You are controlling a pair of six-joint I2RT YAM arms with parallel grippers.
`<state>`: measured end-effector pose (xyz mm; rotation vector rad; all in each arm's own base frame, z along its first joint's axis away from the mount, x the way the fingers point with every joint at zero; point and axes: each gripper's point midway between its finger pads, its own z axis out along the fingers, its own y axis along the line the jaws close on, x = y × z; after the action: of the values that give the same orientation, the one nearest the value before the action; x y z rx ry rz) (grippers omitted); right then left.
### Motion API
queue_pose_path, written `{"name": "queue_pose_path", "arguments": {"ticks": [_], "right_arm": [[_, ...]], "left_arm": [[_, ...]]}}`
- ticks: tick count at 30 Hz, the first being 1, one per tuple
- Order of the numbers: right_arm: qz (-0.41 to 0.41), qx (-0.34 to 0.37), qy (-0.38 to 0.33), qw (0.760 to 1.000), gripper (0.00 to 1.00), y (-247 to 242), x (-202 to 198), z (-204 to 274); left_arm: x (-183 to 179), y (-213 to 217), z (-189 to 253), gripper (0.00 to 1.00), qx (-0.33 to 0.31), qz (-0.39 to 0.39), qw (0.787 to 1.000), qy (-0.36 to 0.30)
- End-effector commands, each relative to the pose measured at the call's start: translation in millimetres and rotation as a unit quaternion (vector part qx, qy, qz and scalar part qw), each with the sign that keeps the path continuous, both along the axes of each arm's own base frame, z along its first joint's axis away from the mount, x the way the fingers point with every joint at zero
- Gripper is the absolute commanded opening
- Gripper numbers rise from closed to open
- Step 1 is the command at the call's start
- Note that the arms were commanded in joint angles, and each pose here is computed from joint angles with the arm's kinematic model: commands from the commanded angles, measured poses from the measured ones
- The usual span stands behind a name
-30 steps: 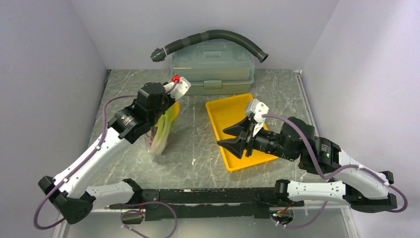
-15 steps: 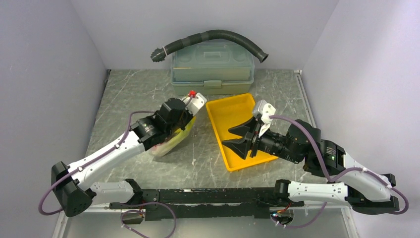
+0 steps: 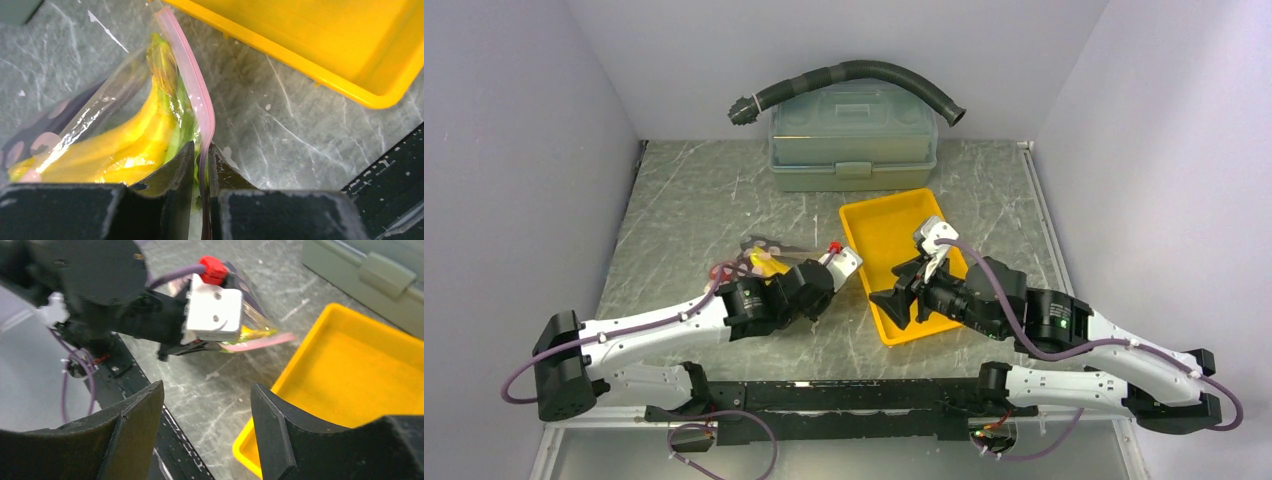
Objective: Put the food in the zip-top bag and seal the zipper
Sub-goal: Place the zipper food storage bag at the center of the board.
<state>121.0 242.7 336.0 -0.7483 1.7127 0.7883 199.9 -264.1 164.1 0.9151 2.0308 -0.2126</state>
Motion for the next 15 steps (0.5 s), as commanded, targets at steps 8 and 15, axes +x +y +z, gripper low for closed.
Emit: {"name": "queue_pose_path", "arguments": {"ticks": [8,15], "right_arm": [[-0.134,-0.029,0.044,0.99,0.82,-21.8,29.0,-52.1],[-0.172,-0.034,0.06,0.983,0.89,-33.0,33.3,-68.9]], "left_arm": [[-29.7,-6.6,-7.8,0.31,-0.04,0.044,0.996,0.059],[-42.9,-20.7,13.7,0.56,-0.117,0.013,0.99,0.077]]}}
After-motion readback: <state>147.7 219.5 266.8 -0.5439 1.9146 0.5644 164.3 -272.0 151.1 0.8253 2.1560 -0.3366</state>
